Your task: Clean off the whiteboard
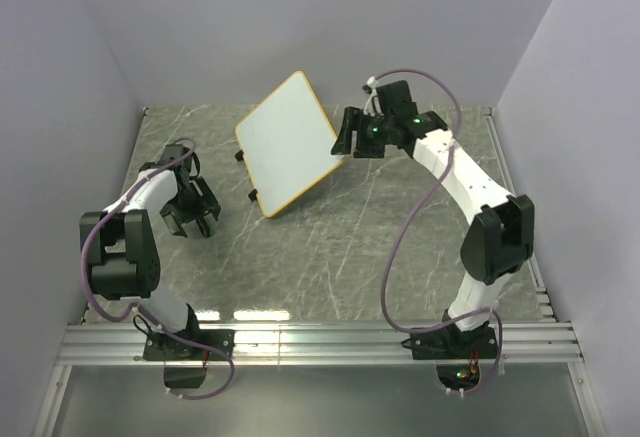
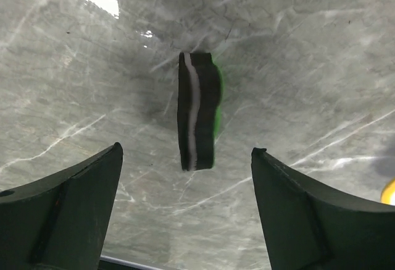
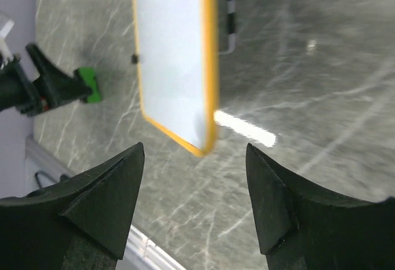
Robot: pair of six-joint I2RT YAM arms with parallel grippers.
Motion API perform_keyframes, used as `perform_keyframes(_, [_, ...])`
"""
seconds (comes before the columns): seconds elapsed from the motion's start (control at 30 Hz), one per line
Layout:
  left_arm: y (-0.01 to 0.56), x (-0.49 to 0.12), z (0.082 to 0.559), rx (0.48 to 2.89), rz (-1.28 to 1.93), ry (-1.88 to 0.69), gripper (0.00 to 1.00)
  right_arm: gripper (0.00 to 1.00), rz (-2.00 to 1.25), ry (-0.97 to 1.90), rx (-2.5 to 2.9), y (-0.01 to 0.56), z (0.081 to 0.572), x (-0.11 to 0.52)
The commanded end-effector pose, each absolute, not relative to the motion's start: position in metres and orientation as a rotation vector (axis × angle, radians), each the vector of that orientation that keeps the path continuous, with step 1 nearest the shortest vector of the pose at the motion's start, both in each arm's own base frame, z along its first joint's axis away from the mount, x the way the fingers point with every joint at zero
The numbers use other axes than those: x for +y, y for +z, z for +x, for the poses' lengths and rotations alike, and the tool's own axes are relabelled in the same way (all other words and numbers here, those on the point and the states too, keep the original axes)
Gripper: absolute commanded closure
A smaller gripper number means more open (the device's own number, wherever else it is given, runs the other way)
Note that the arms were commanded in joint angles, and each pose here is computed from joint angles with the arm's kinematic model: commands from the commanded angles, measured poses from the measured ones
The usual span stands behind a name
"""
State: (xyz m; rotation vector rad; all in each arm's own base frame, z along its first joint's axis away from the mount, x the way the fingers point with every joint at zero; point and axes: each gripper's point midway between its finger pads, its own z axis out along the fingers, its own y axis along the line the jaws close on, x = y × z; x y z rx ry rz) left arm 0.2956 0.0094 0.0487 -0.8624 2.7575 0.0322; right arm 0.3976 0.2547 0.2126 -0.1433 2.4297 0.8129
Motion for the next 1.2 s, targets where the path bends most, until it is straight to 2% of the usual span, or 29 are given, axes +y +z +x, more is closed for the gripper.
perform_keyframes(0.0, [0.062,0.005,0.305,2.693,-0.862,-0.031,0.11,0.26,-0.043,0.649,2.402,0.222,0.399,0.206])
perform_keyframes(0.13, [0.094,0.004,0.314,2.600,-0.838,-0.072,0.11,0.25,0.035,0.635,2.377,0.223,0.391,0.184])
perform_keyframes(0.3, [0.151,0.008,0.320,2.430,-0.788,-0.106,0.12,0.26,0.044,0.707,2.331,0.229,0.375,0.187])
perform_keyframes(0.4, [0.153,0.009,0.316,2.443,-0.753,-0.094,0.12,0.27,0.081,0.747,2.319,0.238,0.365,0.189])
perform_keyframes(0.5, [0.136,0.008,0.309,2.502,-0.737,-0.079,0.18,0.27,0.094,0.764,2.274,0.257,0.351,0.190])
perform_keyframes(0.53, [0.133,0.002,0.307,2.524,-0.723,-0.114,0.23,0.27,0.103,0.774,2.262,0.263,0.347,0.190])
perform_keyframes(0.6, [0.143,-0.002,0.300,2.523,-0.721,-0.143,0.26,0.27,0.080,0.812,2.199,0.290,0.327,0.192])
perform_keyframes(0.67, [0.170,-0.016,0.300,2.463,-0.674,-0.264,0.24,0.27,0.058,0.874,2.156,0.311,0.305,0.199])
perform_keyframes(0.7, [0.197,-0.022,0.294,2.378,-0.624,-0.322,0.18,0.27,0.034,0.922,2.105,0.329,0.287,0.200])
perform_keyframes(0.73, [0.205,-0.026,0.290,2.375,-0.587,-0.347,0.19,0.27,0.044,0.962,2.087,0.336,0.278,0.201])
perform_keyframes(0.77, [0.202,-0.035,0.285,2.396,-0.555,-0.366,0.21,0.27,0.054,0.983,2.107,0.326,0.268,0.200])
perform_keyframes(0.8, [0.204,-0.035,0.278,2.384,-0.558,-0.359,0.21,0.27,0.039,1.027,2.085,0.333,0.251,0.199])
perform_keyframes(0.87, [0.188,-0.036,0.264,2.398,-0.595,-0.364,0.18,0.28,0.083,1.050,2.146,0.312,0.230,0.195])
perform_keyframes(1.0, [0.178,-0.052,0.239,2.383,-0.605,-0.483,0.16,0.28,0.117,1.126,2.106,0.312,0.180,0.180])
perform_keyframes(1.17, [0.184,-0.057,0.232,2.353,-0.567,-0.511,0.15,0.27,0.192,1.111,2.095,0.303,0.151,0.161])
